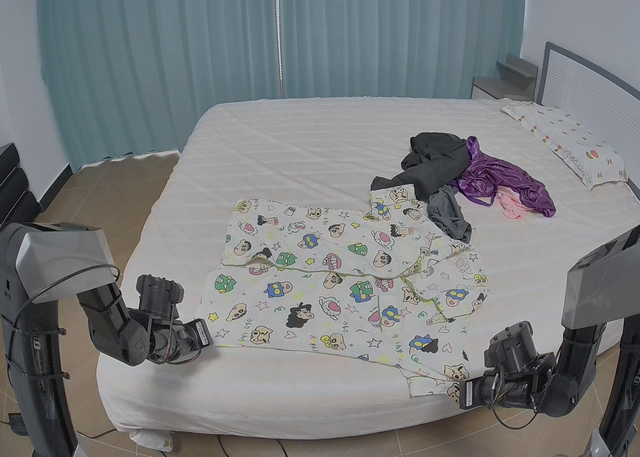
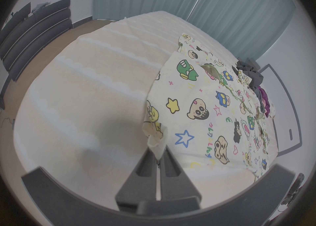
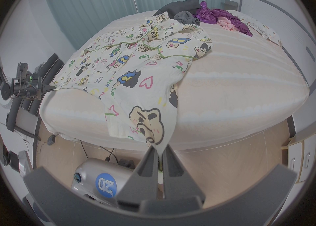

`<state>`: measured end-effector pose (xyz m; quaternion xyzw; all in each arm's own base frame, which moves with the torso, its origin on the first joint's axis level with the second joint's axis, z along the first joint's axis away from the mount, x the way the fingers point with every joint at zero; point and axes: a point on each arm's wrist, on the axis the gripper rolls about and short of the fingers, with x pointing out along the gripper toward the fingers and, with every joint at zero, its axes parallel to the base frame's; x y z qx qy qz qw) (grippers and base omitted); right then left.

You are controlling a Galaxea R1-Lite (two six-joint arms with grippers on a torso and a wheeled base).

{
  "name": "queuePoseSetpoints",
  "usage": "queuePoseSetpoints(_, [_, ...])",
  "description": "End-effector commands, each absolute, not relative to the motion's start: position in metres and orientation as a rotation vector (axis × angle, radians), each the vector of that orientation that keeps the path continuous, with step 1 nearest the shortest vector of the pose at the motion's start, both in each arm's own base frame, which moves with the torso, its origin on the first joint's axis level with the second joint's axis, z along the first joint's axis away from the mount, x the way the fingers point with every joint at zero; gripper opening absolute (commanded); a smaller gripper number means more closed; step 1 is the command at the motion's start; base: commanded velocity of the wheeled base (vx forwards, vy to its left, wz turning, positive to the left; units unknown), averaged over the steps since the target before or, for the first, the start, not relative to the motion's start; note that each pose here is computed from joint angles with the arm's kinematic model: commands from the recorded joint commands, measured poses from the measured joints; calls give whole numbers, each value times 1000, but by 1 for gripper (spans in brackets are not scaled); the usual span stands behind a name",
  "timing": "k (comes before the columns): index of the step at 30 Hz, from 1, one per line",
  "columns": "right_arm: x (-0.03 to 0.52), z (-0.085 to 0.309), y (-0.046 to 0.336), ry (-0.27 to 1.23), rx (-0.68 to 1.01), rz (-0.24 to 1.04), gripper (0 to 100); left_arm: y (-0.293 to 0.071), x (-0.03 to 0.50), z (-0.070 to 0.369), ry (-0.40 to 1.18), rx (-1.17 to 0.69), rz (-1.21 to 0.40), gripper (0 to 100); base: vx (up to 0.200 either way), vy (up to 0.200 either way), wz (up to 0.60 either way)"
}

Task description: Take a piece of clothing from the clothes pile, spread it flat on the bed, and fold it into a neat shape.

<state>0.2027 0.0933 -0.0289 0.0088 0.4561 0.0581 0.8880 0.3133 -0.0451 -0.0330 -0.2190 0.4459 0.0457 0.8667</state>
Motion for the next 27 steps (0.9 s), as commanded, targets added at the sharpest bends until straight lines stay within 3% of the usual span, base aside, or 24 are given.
queuePoseSetpoints(1, [198,-27,87,958,12,112,0,-40,301,-21,932,-457,114,0,0,0,0])
queuePoseSetpoints(27, [175,-30,79,1049,-38,153,0,-35,227,-28,1134,-365,118,0,0,0,0])
